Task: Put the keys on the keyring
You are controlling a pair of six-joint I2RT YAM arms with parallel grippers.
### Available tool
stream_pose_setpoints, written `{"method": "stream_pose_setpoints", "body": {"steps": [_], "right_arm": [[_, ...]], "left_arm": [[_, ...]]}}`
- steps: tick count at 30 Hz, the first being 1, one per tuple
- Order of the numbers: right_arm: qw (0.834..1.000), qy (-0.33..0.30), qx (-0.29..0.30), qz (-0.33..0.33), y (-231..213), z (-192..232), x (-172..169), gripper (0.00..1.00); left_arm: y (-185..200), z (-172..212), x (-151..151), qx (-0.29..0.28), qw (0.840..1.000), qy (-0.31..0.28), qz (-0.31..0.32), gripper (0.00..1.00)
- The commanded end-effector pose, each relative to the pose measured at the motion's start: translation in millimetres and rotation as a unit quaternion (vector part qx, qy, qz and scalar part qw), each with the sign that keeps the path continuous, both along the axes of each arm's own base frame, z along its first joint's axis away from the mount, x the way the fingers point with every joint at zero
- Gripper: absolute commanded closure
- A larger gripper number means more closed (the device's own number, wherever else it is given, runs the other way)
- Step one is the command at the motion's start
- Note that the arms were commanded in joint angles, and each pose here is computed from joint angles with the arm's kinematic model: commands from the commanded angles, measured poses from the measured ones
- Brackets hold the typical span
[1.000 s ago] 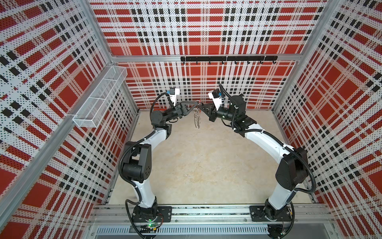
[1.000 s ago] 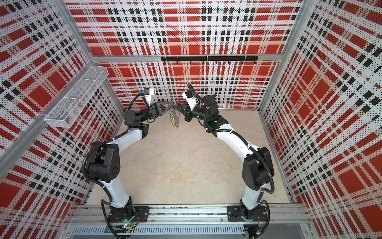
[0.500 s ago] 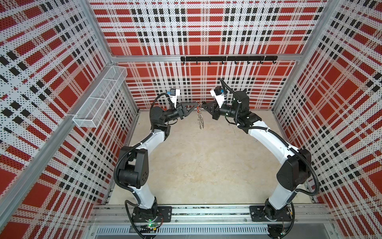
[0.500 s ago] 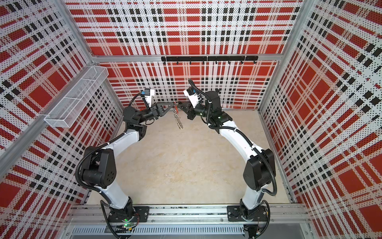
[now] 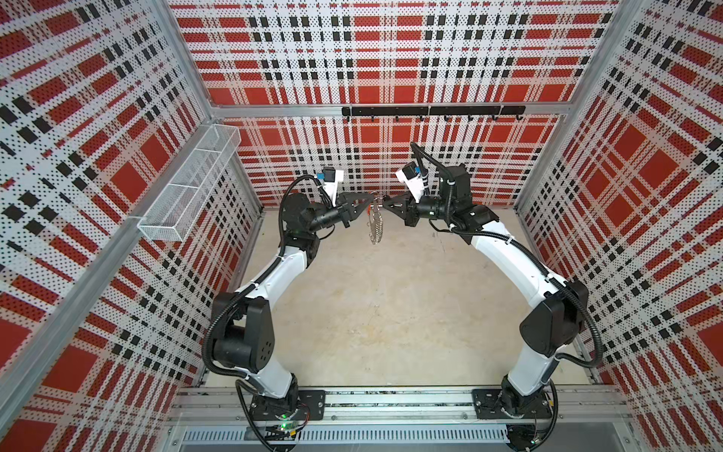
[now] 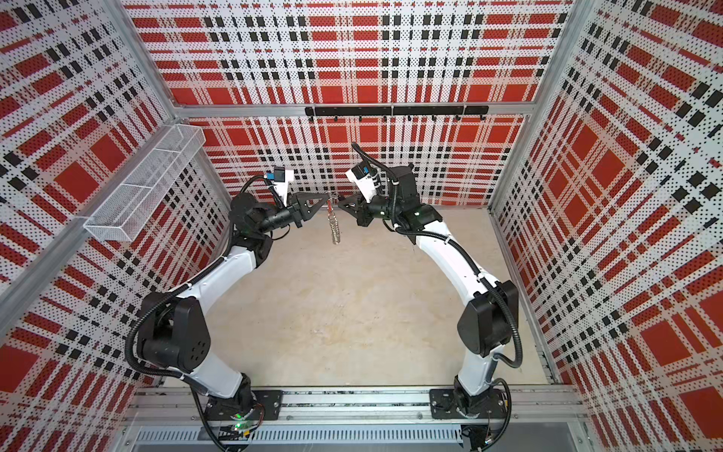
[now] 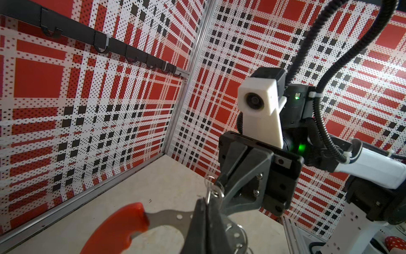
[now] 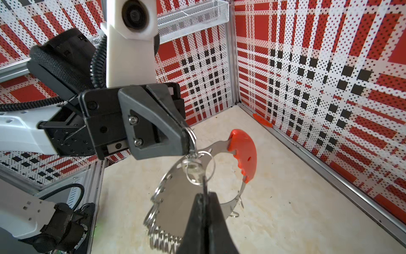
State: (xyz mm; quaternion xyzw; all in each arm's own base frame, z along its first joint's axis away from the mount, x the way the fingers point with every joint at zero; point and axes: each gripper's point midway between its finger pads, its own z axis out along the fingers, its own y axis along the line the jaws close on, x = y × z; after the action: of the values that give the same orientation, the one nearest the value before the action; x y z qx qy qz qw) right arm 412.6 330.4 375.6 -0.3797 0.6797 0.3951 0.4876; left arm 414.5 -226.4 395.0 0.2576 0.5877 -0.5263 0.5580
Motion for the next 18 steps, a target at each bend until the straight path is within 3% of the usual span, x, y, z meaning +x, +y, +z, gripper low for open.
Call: {"method": "stream_pose_setpoints", "body": {"steps": [1,7,18], "right_arm": [[1.000,0.005,-0.010,-0.017,-17,-3,12,0.96],[1.000,0.007,-0.006,-0.004,-12,-3,11,0.96],[1.000,0.002,-0.001,0.009,0,3,11,0.98]], "left_arm": [[18,24,5,-0.004,0.997,-0.053,0.063,1.00],[14,23,-4,0.025,0.989,-0.112,0.094,1.00],[4,19,-5,0.029,0.991,-0.103,0.074,1.00]]}}
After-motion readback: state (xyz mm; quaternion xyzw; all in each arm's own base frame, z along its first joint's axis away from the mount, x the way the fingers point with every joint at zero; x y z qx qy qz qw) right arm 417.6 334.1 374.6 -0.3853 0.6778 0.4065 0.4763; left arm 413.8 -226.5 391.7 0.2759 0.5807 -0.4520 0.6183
